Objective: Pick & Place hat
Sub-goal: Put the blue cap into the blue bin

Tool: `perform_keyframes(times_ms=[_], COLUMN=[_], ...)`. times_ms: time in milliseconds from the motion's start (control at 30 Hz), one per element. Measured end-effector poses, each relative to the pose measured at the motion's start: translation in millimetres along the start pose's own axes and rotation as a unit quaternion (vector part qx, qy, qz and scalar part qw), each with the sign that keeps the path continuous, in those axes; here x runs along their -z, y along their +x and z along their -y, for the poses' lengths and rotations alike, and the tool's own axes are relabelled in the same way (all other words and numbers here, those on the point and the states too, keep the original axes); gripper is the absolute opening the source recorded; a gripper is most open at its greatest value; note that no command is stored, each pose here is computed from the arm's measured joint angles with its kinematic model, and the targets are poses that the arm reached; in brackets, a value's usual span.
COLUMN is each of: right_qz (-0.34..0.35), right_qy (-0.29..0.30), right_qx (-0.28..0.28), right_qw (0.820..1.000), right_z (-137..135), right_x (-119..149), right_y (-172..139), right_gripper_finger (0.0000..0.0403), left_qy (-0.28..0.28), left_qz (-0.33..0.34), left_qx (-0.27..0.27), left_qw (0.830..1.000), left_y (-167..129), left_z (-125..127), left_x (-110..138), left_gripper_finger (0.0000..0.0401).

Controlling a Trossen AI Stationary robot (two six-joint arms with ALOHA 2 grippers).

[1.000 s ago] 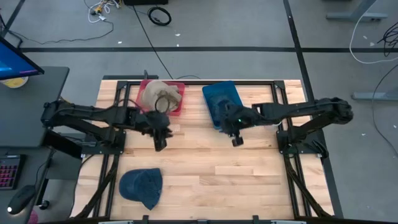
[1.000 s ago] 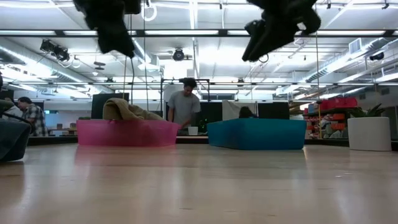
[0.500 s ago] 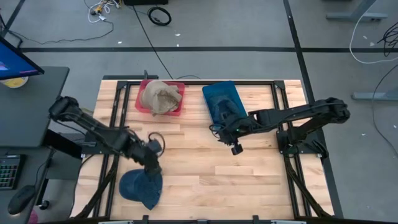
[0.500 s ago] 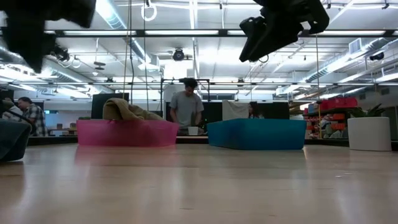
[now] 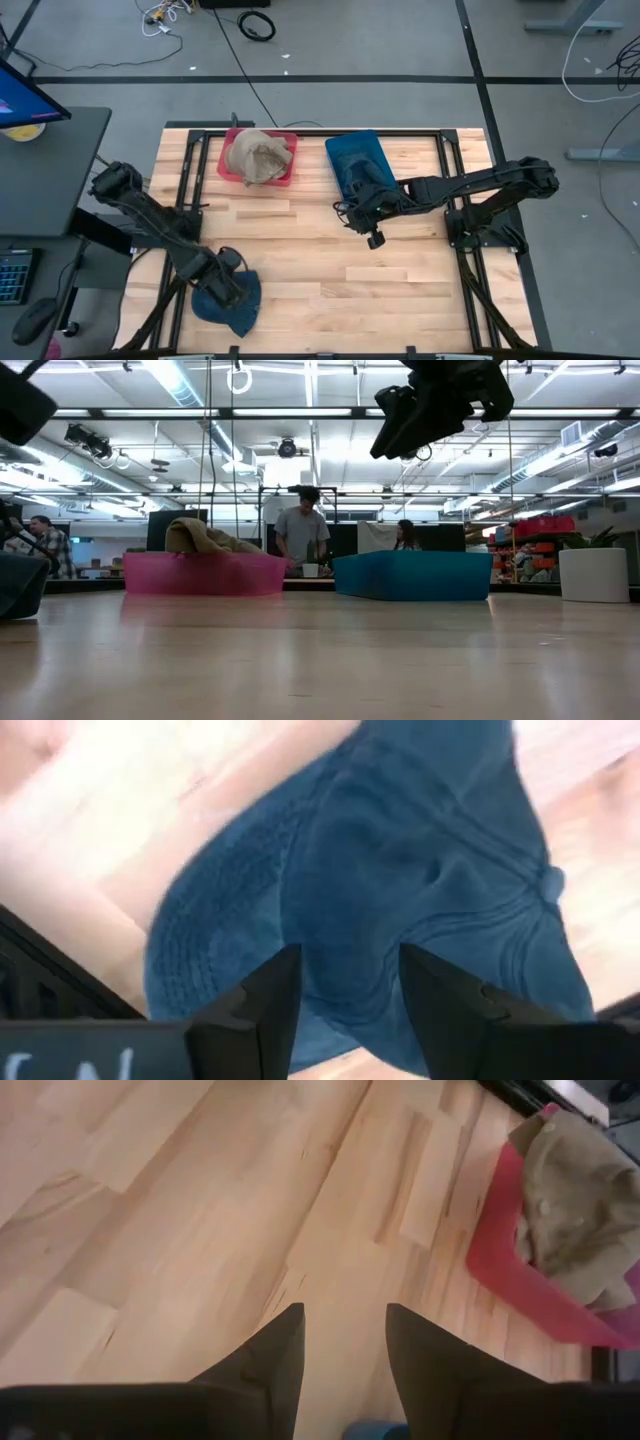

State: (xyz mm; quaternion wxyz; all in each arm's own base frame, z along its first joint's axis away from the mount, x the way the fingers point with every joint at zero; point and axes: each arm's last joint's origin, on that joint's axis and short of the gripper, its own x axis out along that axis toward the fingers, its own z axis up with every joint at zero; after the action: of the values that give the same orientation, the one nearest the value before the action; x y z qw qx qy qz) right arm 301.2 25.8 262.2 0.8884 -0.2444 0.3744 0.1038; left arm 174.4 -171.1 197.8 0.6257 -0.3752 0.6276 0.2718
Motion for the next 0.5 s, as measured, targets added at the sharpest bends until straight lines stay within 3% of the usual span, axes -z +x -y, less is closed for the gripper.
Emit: perform_keyframes(times_ms=[133, 300, 500], right_qz=[0.017, 0.032, 0.067], right_qy=[-0.008, -0.005, -0.011], right_qx=[0.009, 0.017, 0.012], right_qw=[1.000, 0.999, 0.998], right_z=[1.6, 3.2, 4.5], right_x=[-3.2, -6.2, -12.0], right_y=[-0.2, -0.3, 4.0], right_gripper_finger=[0.0147, 0.0147, 0.0151], left_qy=[-0.022, 0.007, 0.037], left_qz=[0.004, 0.025, 0.038], left_qx=[-0.020, -0.050, -0.045], left_qw=[1.000, 0.998, 0.998], left_y=[12.3, 28.8, 32.7], left_z=[2.8, 6.5, 13.2], left_x=[6.7, 8.2, -3.0], left_gripper_finger=[0.0172, 0.0158, 0.0065])
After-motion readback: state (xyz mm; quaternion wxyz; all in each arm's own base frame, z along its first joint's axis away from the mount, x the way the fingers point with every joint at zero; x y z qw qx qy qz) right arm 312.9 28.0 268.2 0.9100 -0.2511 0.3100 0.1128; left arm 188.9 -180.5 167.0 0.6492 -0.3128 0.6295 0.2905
